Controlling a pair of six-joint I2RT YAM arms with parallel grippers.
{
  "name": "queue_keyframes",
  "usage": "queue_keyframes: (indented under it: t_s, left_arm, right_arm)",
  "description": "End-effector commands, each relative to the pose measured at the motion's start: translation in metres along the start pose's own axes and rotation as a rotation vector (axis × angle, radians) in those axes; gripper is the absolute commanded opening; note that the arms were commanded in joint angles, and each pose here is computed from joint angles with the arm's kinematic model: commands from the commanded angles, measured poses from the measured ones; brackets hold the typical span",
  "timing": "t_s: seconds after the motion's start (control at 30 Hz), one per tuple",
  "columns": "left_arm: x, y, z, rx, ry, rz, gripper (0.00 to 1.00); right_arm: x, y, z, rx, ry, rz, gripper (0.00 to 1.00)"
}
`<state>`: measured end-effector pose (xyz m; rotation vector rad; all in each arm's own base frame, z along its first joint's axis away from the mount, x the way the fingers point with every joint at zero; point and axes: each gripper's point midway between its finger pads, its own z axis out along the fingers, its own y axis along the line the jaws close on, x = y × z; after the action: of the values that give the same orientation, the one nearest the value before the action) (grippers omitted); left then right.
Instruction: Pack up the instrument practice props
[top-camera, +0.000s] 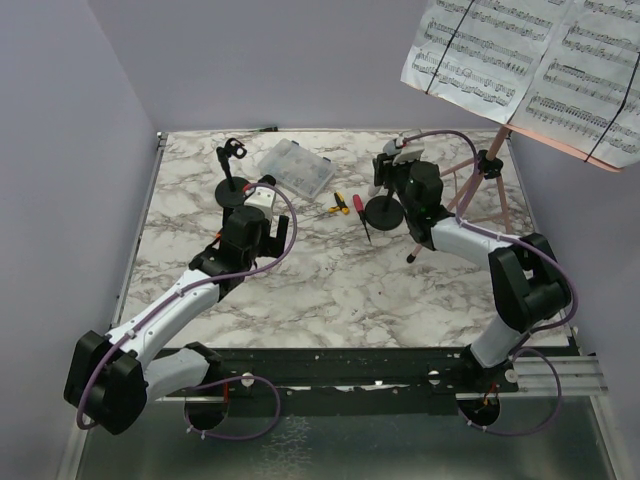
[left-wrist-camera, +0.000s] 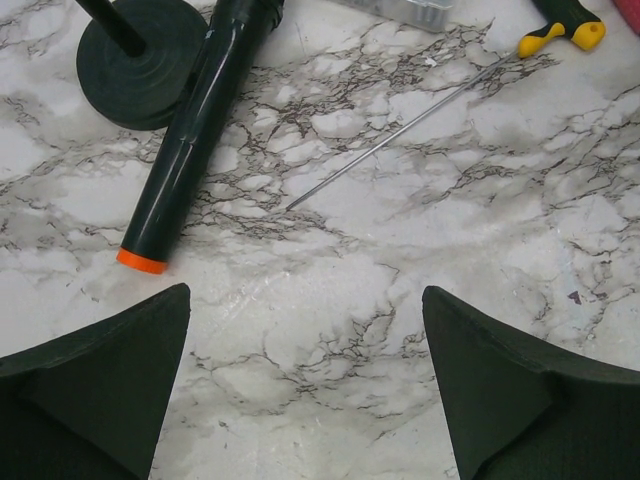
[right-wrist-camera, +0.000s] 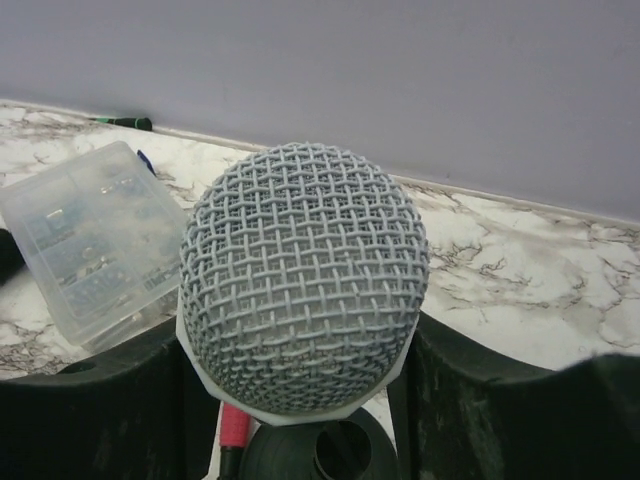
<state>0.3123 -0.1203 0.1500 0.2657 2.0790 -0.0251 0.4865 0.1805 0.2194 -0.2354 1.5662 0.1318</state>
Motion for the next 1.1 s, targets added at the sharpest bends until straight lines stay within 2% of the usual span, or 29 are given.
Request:
queue_keyframes:
  t_s: [0.0,0.2,0.37,0.73,1.07]
  left_arm:
    - [-0.002,0.008,0.004,-0.036,-0.008,0.007,0.99]
    - [-0.002,0.013,0.004,-0.053,-0.010,0.006,0.99]
    - [-0.005,0.015,0.003,-0.052,-0.019,-0.003,0.99]
    - [-0.006,0.007,0.003,-0.012,-0.026,-0.017,0.99]
    - [-0.007,-0.009,0.001,0.043,-0.029,0.002,0.99]
  right_arm:
    - [-0.002,0.005,0.002,-0.038,-0.026,0.011,0.54]
    - [-0.015,0.007,-0.008,-0.069,-0.050,-0.032,0.20]
    - [-0.031,0.008,-0.022,-0.106,-0.071,-0.087,0.07]
    - [-0.073,0.038,-0.069,-0.272,-0.105,-0.159,0.04]
    - [-0.065,0.129,-0.109,-0.530,-0.076,-0.071,0.05]
